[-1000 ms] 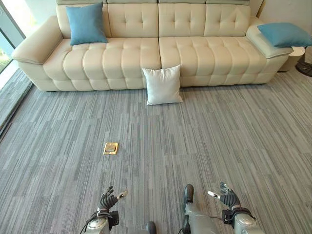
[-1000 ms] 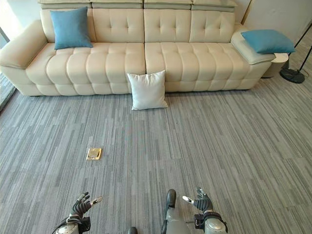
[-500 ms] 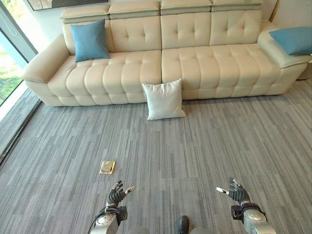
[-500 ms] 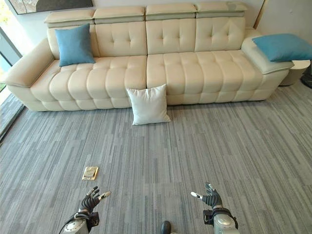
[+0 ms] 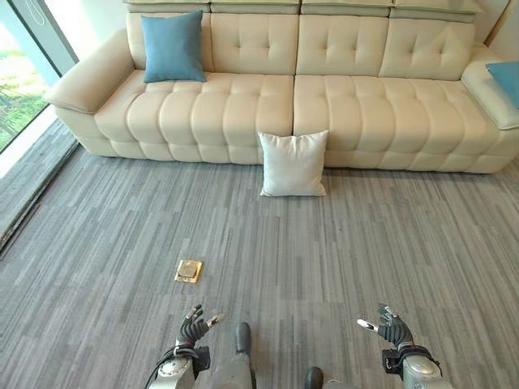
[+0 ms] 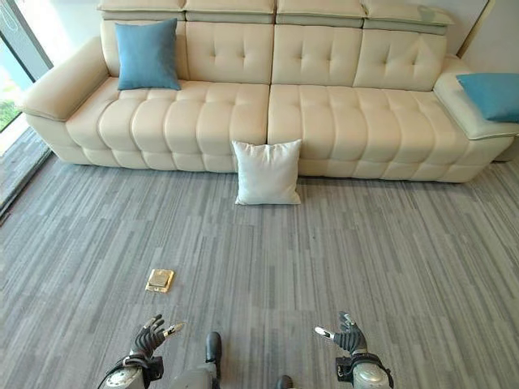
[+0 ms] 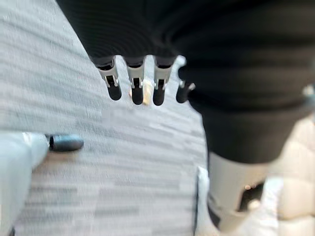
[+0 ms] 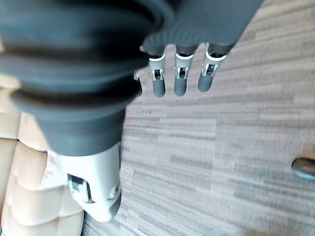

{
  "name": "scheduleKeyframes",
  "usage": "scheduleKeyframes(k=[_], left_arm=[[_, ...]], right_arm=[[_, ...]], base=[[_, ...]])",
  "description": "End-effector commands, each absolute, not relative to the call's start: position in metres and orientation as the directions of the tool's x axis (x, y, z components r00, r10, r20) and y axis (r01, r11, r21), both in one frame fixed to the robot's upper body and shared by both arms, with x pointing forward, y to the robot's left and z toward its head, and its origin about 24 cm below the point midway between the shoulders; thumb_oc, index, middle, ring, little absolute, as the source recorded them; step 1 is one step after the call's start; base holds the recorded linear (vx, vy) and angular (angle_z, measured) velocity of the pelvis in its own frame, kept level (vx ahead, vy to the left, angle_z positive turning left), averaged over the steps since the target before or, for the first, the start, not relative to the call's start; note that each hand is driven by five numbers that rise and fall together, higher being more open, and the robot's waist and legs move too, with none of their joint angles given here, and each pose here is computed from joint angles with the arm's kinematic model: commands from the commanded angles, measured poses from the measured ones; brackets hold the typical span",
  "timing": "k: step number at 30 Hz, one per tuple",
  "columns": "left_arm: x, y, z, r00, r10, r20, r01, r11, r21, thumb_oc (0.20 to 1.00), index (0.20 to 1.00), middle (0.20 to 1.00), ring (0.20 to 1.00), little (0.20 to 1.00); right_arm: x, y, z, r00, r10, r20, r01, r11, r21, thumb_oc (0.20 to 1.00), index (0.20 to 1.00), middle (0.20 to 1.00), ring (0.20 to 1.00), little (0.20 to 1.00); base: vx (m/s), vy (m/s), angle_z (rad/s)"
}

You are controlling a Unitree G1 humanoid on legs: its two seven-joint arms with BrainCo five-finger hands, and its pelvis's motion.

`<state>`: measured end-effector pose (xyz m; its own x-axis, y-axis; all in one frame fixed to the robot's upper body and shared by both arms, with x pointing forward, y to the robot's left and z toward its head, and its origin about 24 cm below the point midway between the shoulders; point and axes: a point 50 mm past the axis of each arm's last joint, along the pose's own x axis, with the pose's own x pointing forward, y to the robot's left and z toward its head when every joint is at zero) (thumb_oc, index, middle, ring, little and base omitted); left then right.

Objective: Pick up all the scattered cushions and arrange them neatly on the sofa.

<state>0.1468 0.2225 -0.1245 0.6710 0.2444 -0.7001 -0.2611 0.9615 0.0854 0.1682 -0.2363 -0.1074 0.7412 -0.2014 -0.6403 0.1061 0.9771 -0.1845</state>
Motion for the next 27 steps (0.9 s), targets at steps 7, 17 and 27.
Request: scheduleKeyframes(k=[7,17,27], left_arm=[[0.176,0.24,-0.101,0.762,0.26,-0.593,-0.239,0.964,0.116,1.0,1.0,1.0,1.0,1.0],[0.189,0.24,-0.095,0.787,0.253,-0.563,-0.242,0.966,0.096,1.0,1.0,1.0,1.0,1.0],[0.193,0.219,-0.098,0.796,0.2,-0.571,-0.247,0.969,-0.006,1.0,1.0,1.0,1.0,1.0]], right_arm=[[0.195,-0.221,-0.095,0.807,-0.125,-0.578,0.015,0.982,-0.191,1.0,1.0,1.0,1.0,1.0],[0.191,-0.228,-0.099,0.783,-0.163,-0.6,0.045,0.977,-0.207,1.0,1.0,1.0,1.0,1.0],[0.179,-0.245,-0.1,0.765,-0.207,-0.61,0.099,0.973,-0.207,1.0,1.0,1.0,1.0,1.0]], base=[[0.29,0.266,-0.24],[0.25,0.016,-0.18],[0.38,-0.26,0.2]])
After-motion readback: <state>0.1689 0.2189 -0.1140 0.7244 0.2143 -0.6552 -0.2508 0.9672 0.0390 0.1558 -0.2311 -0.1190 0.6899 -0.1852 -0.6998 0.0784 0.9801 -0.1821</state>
